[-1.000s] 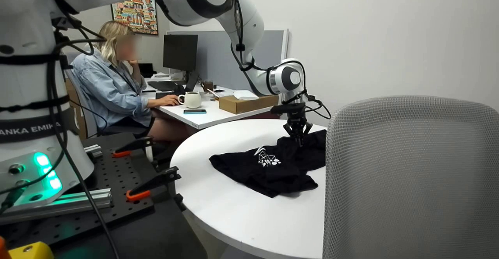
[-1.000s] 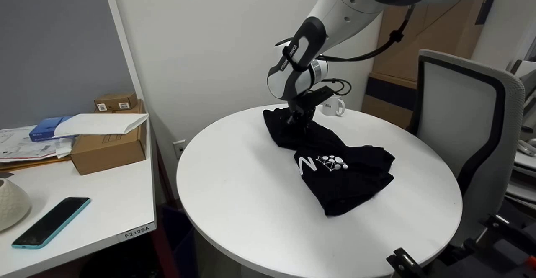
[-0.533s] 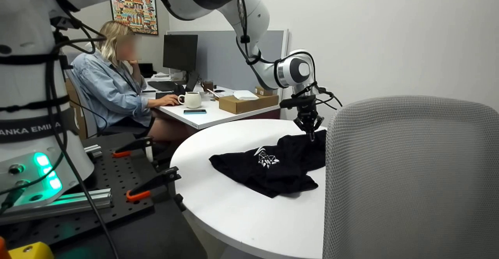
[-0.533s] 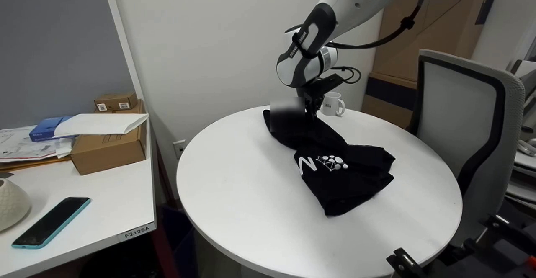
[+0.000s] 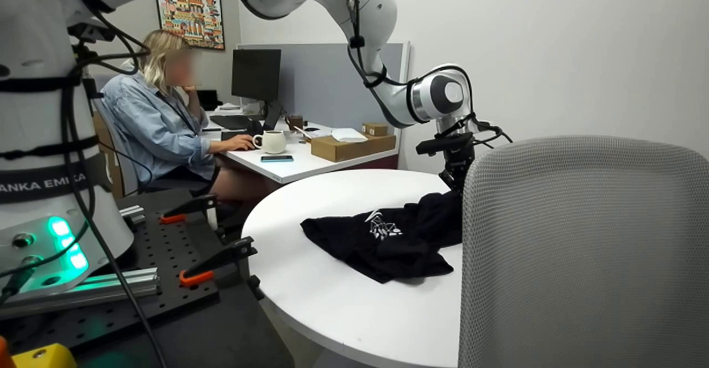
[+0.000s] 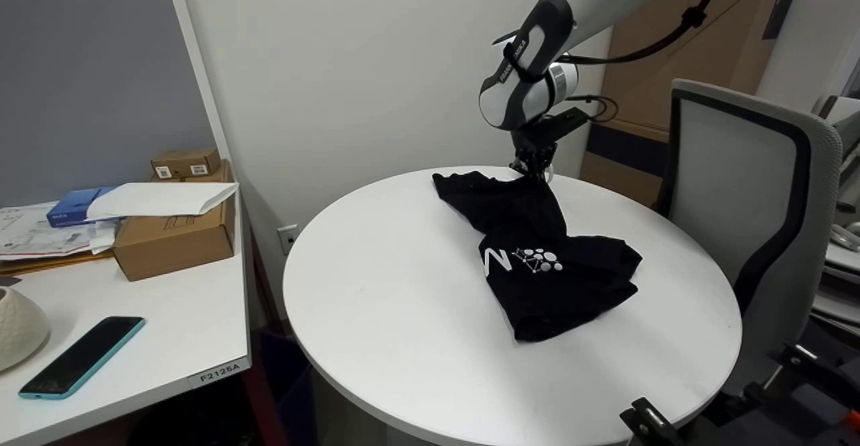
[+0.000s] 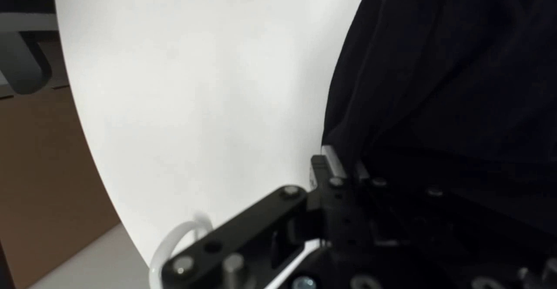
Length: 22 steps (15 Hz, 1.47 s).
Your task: Fold the t-shirt
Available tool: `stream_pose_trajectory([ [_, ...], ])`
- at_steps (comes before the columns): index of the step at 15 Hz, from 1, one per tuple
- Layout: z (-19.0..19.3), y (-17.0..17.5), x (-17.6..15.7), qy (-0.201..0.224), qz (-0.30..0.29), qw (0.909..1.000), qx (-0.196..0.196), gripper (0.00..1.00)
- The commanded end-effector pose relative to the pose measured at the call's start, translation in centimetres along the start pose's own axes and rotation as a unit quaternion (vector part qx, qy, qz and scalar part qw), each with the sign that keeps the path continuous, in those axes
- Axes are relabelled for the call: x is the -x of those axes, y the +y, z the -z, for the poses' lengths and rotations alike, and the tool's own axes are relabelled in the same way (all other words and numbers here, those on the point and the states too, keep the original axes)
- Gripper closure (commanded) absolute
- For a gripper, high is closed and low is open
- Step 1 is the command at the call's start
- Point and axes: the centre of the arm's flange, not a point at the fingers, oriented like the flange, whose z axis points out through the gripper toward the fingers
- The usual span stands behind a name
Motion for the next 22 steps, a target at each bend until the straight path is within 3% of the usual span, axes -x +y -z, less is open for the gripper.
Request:
stream_pose_trajectory([
  [1,0.2,1.9,2.5,-0.016,-0.010,0.9998,0.012,0.71],
  [2,0.1,2.4,2.8,-0.019,-0.012,0.9997,0.014,0.71],
  [10,0.8,4.8,3.1,-0.018,-0.032,0.9990,0.024,0.11],
  [12,1.2,5.6,2.8,-0.012,-0.040,0.9987,0.027,0.00],
  [22,2.7,10.2,3.3,-0.004,-0.080,0.9959,0.042,0.00],
])
